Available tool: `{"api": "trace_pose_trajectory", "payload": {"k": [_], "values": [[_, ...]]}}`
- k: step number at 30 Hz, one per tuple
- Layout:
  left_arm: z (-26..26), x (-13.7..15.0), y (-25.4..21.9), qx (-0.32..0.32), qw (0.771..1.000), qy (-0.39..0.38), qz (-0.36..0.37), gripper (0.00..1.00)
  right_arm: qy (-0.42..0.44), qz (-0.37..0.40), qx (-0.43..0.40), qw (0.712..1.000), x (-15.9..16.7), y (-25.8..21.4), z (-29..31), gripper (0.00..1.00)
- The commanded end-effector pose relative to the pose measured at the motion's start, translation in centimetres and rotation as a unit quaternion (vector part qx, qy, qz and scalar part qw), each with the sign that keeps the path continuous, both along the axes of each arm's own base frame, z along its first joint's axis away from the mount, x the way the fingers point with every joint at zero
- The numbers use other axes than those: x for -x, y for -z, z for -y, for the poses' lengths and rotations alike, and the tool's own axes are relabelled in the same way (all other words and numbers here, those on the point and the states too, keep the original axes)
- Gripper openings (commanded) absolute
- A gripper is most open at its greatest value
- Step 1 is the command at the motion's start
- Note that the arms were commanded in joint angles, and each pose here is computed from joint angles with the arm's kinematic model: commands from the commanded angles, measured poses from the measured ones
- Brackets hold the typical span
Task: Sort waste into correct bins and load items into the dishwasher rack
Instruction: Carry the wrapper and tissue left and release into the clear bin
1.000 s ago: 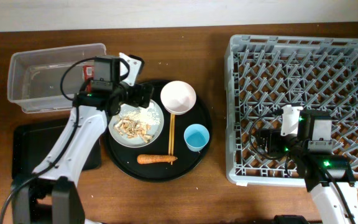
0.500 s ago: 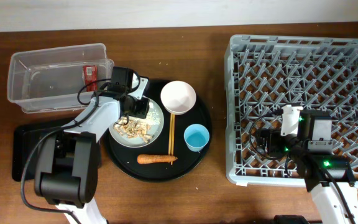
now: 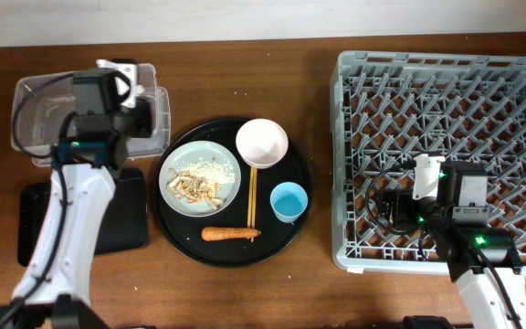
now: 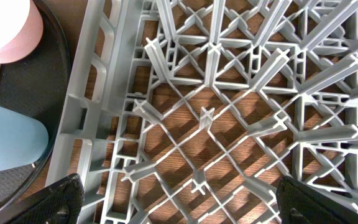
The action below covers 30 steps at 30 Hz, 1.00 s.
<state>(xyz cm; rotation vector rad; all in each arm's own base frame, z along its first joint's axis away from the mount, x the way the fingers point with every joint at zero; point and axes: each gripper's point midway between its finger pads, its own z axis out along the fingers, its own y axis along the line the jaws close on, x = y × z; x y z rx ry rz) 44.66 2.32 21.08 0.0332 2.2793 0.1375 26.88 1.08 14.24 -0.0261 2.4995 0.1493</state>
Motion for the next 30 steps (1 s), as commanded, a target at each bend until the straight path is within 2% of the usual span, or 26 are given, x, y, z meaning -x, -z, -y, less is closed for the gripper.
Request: {"api": "trace_pose_trajectory", "payload": {"k": [1,2,4,5,6,8,11,13,17,19,20,21,24,25,27,28,30], "values": [[-5.1,-1.3,3.1,-0.011,0.998,-0.059,-0.02,0.1,-0.001,0.01,-0.003,1.0,-0.4,-0.7,-0.2,0.98],[-6.2,-1.7,4.3,-0.01,0.997,-0.07,-0.027,0.15,-0.001,0.01,-0.003,1.0,-0.4,-0.7,-0.2,0.98],[-7.1,-1.9,6.0,-0.007,0.996,-0.078,-0.042,0.18,-0.001,0.008,-0.003,1.0,-0.3,-0.7,-0.2,0.98],[-7.1,-1.9,6.5,-0.005,0.996,-0.078,-0.048,0.35,-0.001,0.008,-0.003,1.0,-0.3,-0.7,-0.2,0.98],[-7.1,-2.0,6.5,-0.005,0.996,-0.077,-0.046,0.43,-0.001,0.008,-0.003,1.0,-0.3,-0.7,-0.2,0.98],[-7.1,-2.0,5.0,-0.006,0.997,-0.077,-0.031,0.67,-0.001,0.008,-0.003,1.0,-0.3,-0.7,-0.2,0.98],[-5.2,-1.1,1.9,0.011,0.999,-0.047,-0.011,0.72,-0.001,0.007,-0.003,1.0,-0.2,-0.7,-0.2,0.98],[-0.1,0.6,0.1,0.057,0.998,0.032,-0.016,0.73,-0.001,0.007,-0.003,1.0,-0.2,-0.7,-0.2,0.98],[4.6,3.1,2.3,0.074,0.991,0.07,-0.086,0.76,-0.001,0.006,-0.003,1.0,-0.2,-0.6,-0.2,0.98],[7.6,6.8,4.7,0.128,0.975,0.047,-0.174,0.81,-0.001,0.007,-0.003,1.0,-0.2,-0.7,-0.2,0.98],[8.7,8.7,5.6,0.151,0.964,0.03,-0.217,0.96,0.0,0.006,-0.003,1.0,-0.2,-0.6,-0.2,0.98],[10.1,11.1,6.4,0.192,0.944,-0.011,-0.268,0.99,-0.001,0.006,-0.003,1.0,-0.3,-0.6,-0.2,0.98],[13.9,15.3,8.1,0.284,0.886,-0.085,-0.357,0.99,-0.001,0.003,-0.003,1.0,-0.3,-0.5,-0.2,0.98],[15.0,16.3,8.6,0.305,0.868,-0.103,-0.378,0.99,0.0,0.0,-0.004,1.0,-0.3,-0.3,-0.2,0.98],[16.2,18.3,10.4,0.33,0.829,-0.19,-0.409,0.99,0.0,-0.005,-0.004,1.0,-0.3,-0.1,-0.2,0.98],[16.8,18.9,11.3,0.337,0.818,-0.217,-0.413,0.99,0.0,-0.005,-0.004,1.0,-0.3,-0.1,-0.2,0.98],[18.3,19.7,13.2,0.348,0.808,-0.232,-0.414,0.99,0.0,-0.005,-0.004,1.0,-0.3,-0.1,-0.2,0.98]]}}
